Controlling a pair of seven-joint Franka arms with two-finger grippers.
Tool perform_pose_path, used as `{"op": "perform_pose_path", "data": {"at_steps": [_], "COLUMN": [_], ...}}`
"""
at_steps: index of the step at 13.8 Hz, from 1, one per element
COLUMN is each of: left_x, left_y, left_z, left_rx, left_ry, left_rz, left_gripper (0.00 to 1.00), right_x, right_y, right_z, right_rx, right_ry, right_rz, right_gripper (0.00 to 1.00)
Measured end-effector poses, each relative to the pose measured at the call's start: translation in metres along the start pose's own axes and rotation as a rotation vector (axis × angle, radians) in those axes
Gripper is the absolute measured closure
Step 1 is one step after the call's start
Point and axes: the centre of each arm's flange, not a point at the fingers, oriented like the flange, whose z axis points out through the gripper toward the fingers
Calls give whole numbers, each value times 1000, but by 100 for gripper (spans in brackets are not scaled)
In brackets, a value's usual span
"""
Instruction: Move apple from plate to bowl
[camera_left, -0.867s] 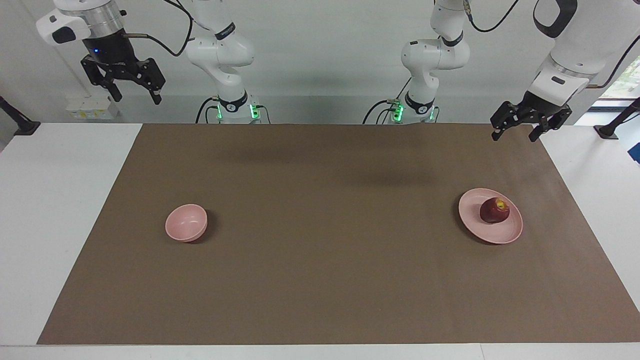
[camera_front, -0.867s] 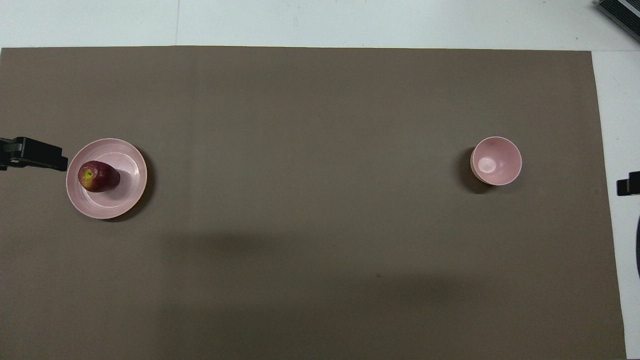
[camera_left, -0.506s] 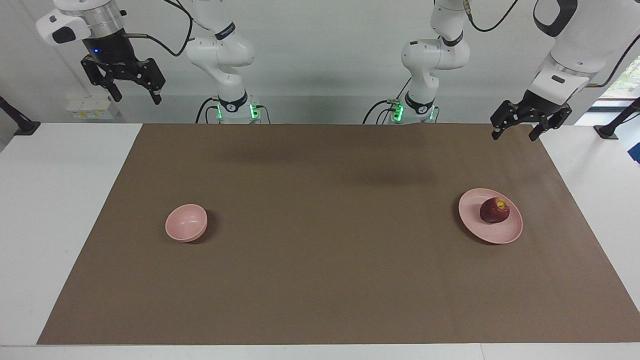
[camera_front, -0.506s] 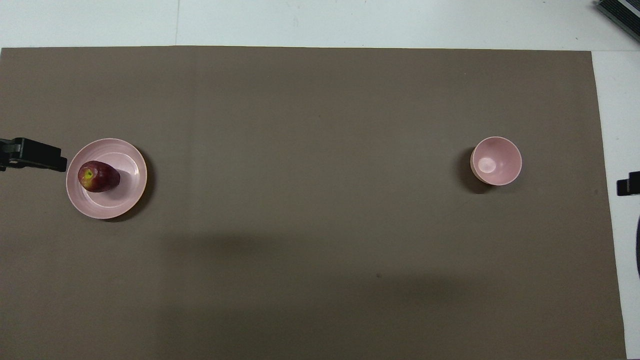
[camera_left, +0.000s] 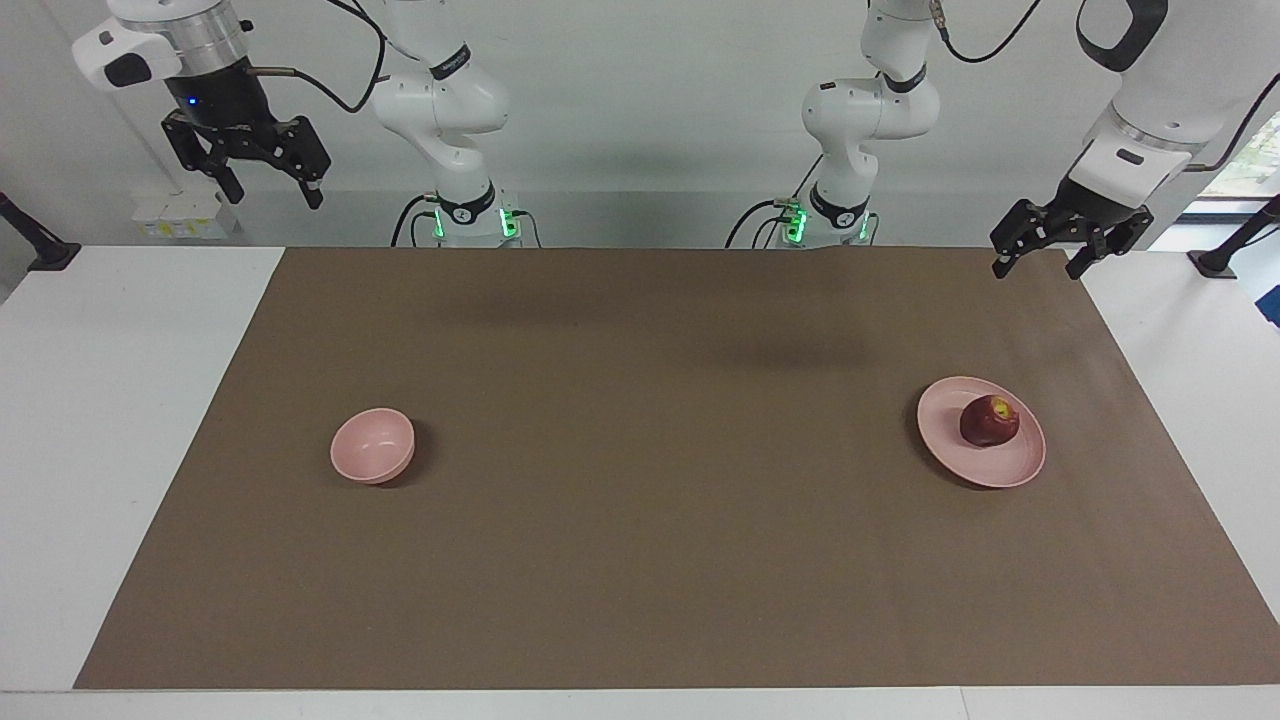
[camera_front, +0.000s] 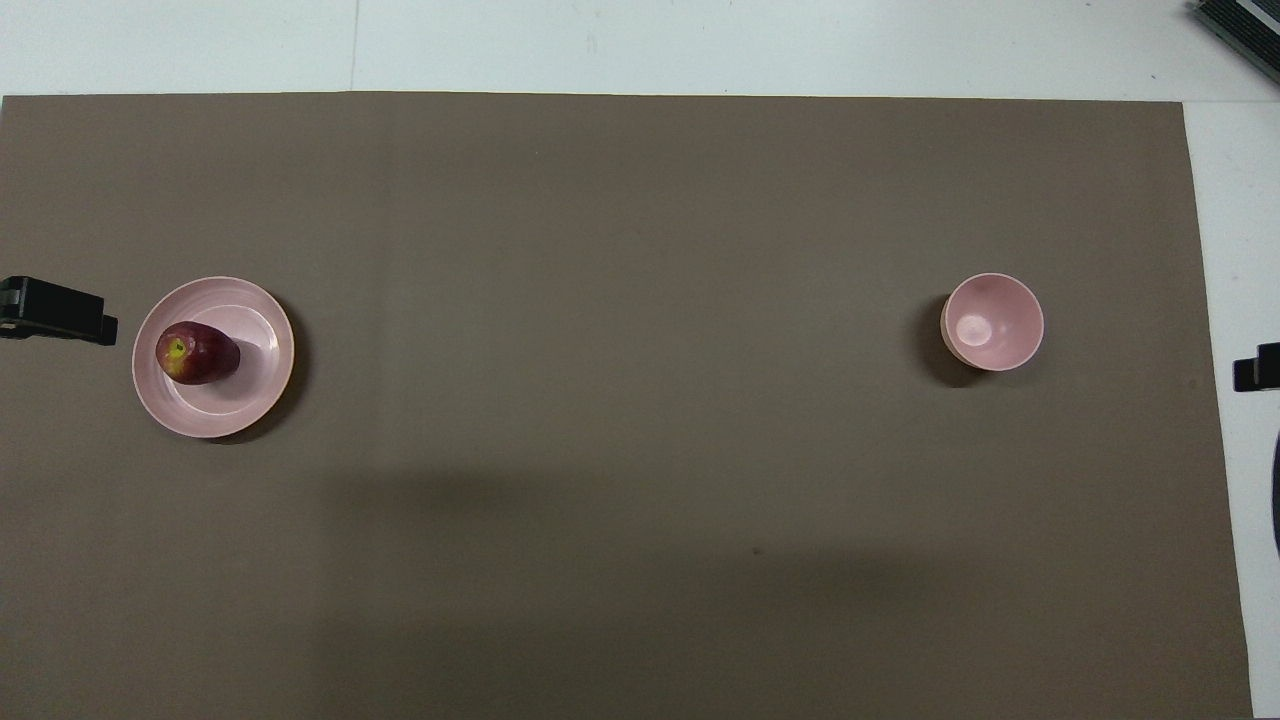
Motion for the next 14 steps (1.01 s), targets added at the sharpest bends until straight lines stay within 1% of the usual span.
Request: {"op": "perform_pose_path", "data": {"at_steps": [5, 9, 11, 14], "left_x": [-3, -7, -8, -4], "left_y": [4, 4, 3, -3], "left_z": [-2, 6, 20, 55], "left_rx": [0, -2, -3, -3], "left_ry": [-3, -19, -39, -41], "left_rz": [8, 7, 3, -7], "left_gripper": [0, 0, 0, 0], "right_x": [0, 0, 0, 0], "right_y": [0, 0, 0, 0], "right_z": [0, 0, 0, 0], "right_rx": [0, 0, 0, 0], "right_ry": [0, 0, 0, 0], "right_rz": [0, 0, 0, 0], "right_gripper": [0, 0, 0, 0]}}
